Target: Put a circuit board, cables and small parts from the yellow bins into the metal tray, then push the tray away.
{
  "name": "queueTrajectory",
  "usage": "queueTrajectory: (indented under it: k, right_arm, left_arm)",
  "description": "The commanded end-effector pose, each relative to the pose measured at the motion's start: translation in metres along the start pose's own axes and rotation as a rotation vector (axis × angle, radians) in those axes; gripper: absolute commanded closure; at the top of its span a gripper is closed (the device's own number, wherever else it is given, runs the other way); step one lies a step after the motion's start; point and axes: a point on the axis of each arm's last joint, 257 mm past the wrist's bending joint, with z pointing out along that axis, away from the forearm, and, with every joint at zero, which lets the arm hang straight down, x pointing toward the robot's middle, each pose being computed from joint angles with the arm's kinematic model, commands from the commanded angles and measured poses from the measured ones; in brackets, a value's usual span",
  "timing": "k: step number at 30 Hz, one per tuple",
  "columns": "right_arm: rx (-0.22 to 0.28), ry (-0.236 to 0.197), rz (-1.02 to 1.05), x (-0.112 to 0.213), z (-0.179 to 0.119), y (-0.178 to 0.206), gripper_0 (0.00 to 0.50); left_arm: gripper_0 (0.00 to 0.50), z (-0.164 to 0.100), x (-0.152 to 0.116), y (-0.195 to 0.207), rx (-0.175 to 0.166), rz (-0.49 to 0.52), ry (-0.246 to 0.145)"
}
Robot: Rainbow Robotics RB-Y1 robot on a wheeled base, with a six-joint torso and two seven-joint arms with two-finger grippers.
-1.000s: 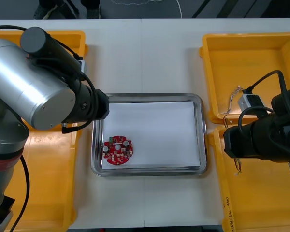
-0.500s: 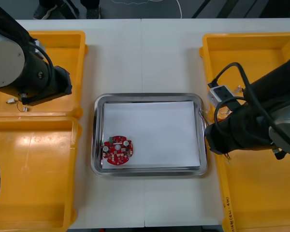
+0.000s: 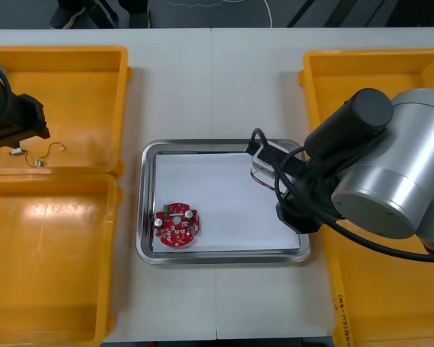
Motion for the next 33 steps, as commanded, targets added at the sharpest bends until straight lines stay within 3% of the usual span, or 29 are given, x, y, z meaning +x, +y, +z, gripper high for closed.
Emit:
queueTrajectory:
  k: [1, 6, 11, 26, 33]
  right_arm:
    - [0.019, -0.026, -0.168, -0.026, 0.002, 0.013, 0.500]
    - [0.023, -0.048, -0.253, -0.040, 0.011, 0.023, 0.500]
    - [0.018, -0.079, -0.304, -0.054, 0.024, 0.038, 0.500]
    - [0.026, -0.025, -0.432, -0.051, 0.052, 0.046, 0.500]
    - [-0.001, -0.019, -0.465, -0.051, 0.061, 0.047, 0.500]
  left_arm:
    - [0.000, -0.029, -0.047, 0.028, -0.034, -0.006, -0.074]
    - [0.000, -0.027, -0.060, 0.044, -0.049, 0.006, -0.060]
    - [0.000, -0.021, -0.073, 0.052, -0.039, 0.011, -0.066]
    - [0.000, 0.009, -0.106, 0.068, -0.009, 0.013, -0.101]
    - [0.000, 0.026, -0.110, 0.085, -0.029, -0.011, -0.101]
